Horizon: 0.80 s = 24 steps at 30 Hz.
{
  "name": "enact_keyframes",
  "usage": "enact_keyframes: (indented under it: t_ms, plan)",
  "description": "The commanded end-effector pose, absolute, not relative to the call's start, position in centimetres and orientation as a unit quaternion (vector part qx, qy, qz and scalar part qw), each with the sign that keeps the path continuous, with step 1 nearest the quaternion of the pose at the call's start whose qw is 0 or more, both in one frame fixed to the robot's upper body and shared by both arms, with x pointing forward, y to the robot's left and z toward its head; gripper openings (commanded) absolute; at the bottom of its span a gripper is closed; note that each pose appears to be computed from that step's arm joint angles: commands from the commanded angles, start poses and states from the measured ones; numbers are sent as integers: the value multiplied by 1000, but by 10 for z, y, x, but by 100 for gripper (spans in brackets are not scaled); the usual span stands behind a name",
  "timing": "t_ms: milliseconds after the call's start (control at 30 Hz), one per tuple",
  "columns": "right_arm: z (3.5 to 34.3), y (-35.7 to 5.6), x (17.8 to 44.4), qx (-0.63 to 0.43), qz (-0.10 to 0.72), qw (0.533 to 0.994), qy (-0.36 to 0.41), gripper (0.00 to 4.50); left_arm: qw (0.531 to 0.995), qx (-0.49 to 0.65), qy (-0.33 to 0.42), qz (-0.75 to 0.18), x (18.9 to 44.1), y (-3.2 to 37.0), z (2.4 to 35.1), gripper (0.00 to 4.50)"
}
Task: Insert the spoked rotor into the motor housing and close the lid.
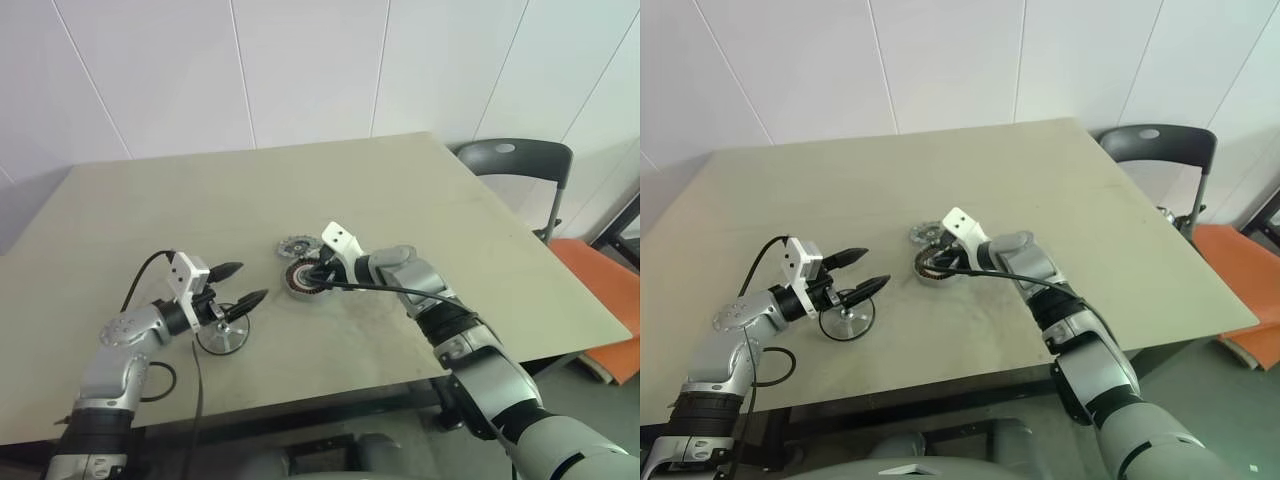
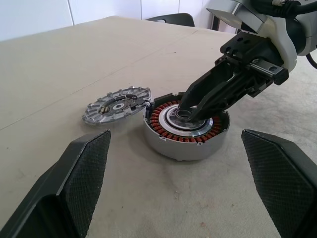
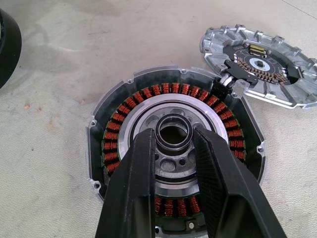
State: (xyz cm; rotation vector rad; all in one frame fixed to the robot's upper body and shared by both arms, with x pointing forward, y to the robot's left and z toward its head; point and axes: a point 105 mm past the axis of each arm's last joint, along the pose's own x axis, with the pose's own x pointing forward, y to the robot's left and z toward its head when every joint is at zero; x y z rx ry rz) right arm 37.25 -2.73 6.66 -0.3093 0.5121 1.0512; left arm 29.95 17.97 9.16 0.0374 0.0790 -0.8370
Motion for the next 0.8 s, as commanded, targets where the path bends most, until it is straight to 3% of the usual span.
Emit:
enact_keyframes:
  t_ms: [33,800]
  plan:
    - [68,-30,373,-148,492,824,239,75,912,26,19,-409,301,178,103,450]
    - [64,-33,373,-149,490,823,246,75,914,29,21,-405,302,180,102,450]
